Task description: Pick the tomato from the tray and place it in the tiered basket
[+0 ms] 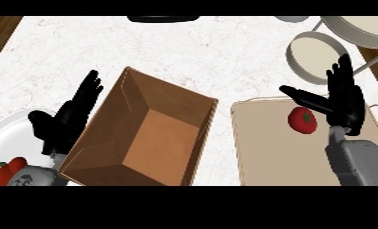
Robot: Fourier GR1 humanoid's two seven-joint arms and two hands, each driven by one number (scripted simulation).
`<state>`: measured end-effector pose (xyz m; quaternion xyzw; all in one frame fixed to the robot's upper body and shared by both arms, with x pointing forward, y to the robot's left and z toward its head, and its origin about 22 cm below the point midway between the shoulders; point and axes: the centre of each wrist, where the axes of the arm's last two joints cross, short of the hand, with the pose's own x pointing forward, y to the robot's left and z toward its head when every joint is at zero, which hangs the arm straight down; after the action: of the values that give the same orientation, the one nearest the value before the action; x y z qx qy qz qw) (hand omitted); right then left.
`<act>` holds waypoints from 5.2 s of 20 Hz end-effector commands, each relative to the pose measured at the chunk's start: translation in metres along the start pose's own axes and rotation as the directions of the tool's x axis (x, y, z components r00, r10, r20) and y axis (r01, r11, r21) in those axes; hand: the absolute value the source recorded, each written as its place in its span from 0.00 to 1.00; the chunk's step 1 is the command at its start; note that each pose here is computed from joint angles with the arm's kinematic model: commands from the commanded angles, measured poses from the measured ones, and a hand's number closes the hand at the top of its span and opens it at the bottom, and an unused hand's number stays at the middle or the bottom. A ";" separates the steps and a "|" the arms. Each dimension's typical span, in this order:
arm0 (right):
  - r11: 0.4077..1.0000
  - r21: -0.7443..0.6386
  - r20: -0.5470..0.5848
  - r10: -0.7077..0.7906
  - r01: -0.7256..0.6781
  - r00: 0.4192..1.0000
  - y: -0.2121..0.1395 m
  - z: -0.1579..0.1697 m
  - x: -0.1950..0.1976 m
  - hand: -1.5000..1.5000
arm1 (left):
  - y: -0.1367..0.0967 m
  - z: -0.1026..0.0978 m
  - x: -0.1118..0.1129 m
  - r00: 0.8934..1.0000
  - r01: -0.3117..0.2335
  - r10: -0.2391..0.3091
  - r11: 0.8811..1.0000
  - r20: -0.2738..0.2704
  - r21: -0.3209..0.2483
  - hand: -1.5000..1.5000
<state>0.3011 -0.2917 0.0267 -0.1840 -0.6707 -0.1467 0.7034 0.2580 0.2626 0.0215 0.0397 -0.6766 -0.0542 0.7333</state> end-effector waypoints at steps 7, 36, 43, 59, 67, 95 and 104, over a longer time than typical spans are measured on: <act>0.916 -0.364 0.083 0.210 -0.167 0.974 0.034 -0.020 0.030 0.00 | -0.024 0.004 -0.021 0.999 -0.013 0.022 0.985 0.049 -0.172 0.50; 0.382 0.290 -0.501 0.842 -0.877 0.201 0.052 -0.017 0.126 0.00 | -0.025 -0.009 -0.038 0.999 -0.024 0.030 0.988 0.040 -0.155 0.50; 0.412 0.385 -0.579 0.805 -0.826 0.131 0.045 -0.021 0.086 0.00 | -0.028 -0.009 -0.042 0.998 -0.012 0.020 0.988 0.053 -0.151 0.50; 0.437 0.384 -0.632 0.767 -0.813 0.114 0.039 0.005 0.034 0.00 | -0.041 -0.011 -0.029 0.998 -0.021 0.031 0.985 0.060 -0.171 0.50; 0.477 0.387 -0.635 0.758 -0.789 0.147 0.034 0.010 0.028 0.00 | -0.044 -0.015 -0.031 0.998 -0.017 0.025 0.988 0.054 -0.151 0.50; 0.358 0.070 -0.803 0.574 -0.931 0.160 -0.070 0.042 -0.034 1.00 | -0.005 -0.003 -0.043 0.999 -0.018 0.020 0.997 0.028 -0.078 0.50; 0.470 -0.457 -0.574 0.492 -0.755 0.654 -0.075 0.073 0.069 1.00 | -0.010 0.007 -0.046 0.999 -0.029 0.031 0.994 0.024 -0.101 0.50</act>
<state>0.2157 -0.3291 0.0601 -0.6157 -0.2653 0.0050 0.7419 0.2541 0.2564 -0.0225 -0.0069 -0.6842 -0.0782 0.7251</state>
